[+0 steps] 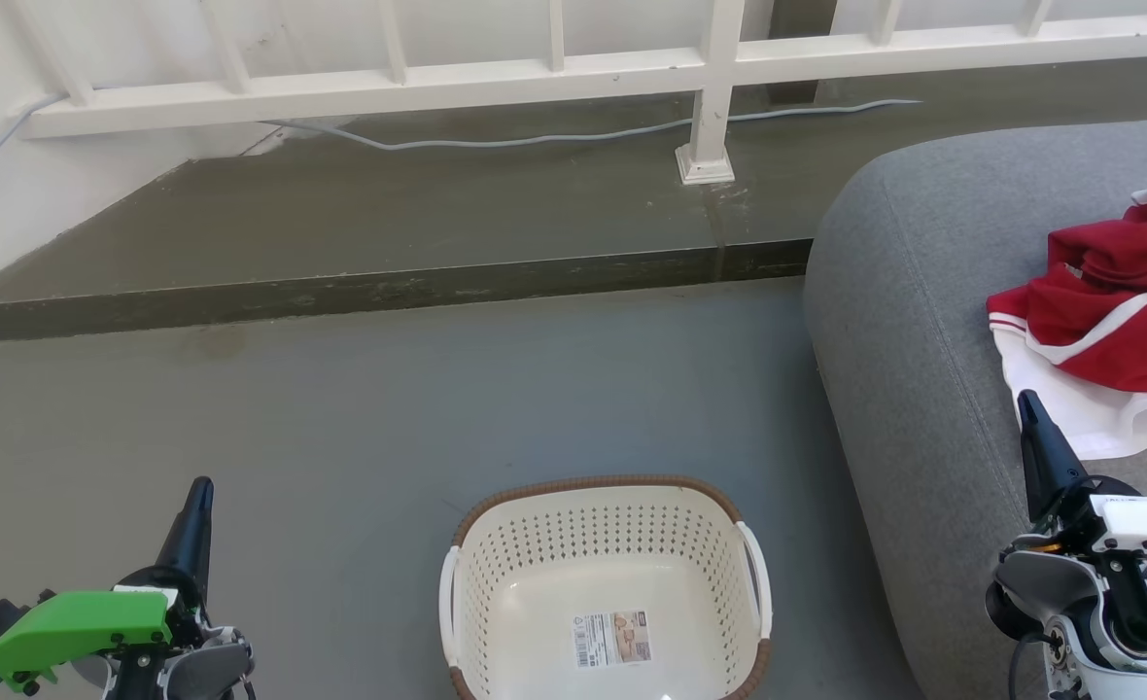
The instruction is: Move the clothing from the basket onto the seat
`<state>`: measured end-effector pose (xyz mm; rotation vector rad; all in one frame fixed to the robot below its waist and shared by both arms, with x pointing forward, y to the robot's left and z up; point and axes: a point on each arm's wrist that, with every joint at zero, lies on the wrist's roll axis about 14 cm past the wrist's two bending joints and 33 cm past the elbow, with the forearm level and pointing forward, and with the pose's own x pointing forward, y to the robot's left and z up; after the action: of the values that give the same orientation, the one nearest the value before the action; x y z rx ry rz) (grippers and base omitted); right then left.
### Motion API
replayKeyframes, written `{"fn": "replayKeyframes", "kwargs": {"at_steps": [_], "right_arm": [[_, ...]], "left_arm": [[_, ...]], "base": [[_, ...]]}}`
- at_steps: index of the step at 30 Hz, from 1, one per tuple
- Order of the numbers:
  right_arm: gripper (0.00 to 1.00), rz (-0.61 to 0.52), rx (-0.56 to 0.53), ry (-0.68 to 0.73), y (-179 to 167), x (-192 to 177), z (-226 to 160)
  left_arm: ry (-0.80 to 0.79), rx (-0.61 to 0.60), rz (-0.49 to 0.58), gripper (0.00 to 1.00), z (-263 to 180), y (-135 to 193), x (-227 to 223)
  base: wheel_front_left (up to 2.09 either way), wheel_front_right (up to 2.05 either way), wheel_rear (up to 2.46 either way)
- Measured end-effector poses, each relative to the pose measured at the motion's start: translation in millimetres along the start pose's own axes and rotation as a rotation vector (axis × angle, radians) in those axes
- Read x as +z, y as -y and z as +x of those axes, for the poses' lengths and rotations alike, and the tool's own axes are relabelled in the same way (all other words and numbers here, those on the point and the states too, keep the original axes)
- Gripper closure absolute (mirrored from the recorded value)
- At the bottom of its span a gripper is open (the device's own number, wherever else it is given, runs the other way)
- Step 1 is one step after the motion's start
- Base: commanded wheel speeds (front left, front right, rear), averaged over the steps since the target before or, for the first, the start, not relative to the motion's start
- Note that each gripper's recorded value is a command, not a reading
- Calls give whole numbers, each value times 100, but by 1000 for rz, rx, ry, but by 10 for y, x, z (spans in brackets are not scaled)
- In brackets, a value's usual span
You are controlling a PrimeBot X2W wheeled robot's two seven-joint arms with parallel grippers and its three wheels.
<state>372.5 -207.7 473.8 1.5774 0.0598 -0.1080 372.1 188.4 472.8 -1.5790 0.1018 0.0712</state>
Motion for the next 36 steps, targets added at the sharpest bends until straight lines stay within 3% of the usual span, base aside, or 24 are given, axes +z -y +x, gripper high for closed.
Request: {"fn": "replayKeyframes", "kwargs": {"at_steps": [36], "right_arm": [[100,3,3,-1,-10,-6,2]], "left_arm": [[-4,-3,-1,100,9,10,-4]], "base": [[0,0,0]]}}
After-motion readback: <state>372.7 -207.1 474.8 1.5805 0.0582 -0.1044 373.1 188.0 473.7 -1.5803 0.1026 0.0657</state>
